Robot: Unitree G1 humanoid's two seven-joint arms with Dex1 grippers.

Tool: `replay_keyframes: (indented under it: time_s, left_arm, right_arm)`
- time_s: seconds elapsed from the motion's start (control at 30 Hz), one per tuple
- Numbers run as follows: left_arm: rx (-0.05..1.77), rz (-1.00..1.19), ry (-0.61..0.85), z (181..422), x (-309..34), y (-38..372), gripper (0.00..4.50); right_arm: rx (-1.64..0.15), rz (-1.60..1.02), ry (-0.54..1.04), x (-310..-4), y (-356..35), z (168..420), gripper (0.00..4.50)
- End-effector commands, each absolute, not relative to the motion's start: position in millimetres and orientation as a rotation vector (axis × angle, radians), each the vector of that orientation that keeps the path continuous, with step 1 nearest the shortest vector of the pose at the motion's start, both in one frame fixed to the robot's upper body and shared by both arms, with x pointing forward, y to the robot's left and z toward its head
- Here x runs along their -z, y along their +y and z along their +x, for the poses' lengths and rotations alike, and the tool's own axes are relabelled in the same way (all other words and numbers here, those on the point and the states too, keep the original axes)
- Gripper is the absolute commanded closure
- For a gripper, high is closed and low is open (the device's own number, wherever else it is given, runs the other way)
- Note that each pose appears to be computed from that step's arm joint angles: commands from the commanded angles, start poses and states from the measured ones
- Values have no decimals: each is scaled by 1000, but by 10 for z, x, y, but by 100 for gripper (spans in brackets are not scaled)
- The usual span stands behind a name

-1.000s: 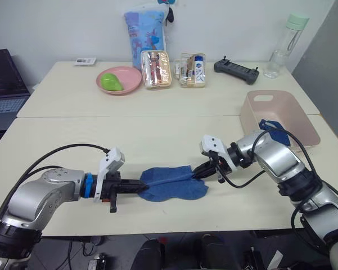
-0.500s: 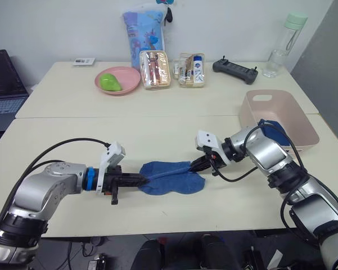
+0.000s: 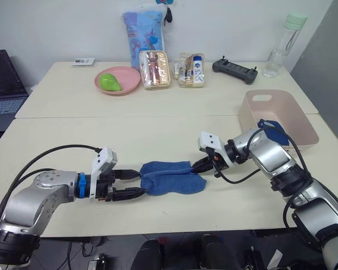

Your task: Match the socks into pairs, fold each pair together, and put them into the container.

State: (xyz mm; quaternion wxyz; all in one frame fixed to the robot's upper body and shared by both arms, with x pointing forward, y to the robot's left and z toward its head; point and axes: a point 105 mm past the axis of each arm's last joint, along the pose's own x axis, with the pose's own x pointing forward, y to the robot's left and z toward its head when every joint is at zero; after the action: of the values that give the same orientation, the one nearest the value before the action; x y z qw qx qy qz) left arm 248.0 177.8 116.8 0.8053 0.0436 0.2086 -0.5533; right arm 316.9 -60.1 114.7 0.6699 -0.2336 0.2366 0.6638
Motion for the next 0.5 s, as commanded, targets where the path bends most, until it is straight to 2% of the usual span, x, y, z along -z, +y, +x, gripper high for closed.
replay_keyframes:
  time_s: [0.03,0.13,0.3,0.5]
  left_arm:
    - [1183,188,356,2499,-1310,1742,91]
    - [1148,169,316,2566,-1350,1706,91]
    - [1152,189,335,2559,-1326,1712,91]
    - [1165,241,384,2545,-1206,1726,267]
  right_arm:
    - [-1502,-535,477,-1277,-583,3172,450]
    - [-1504,-535,477,-1272,-579,3171,450]
    - [-1502,-537,475,-1277,-584,3179,450]
    - [-1507,-534,472,-1289,-582,3160,450]
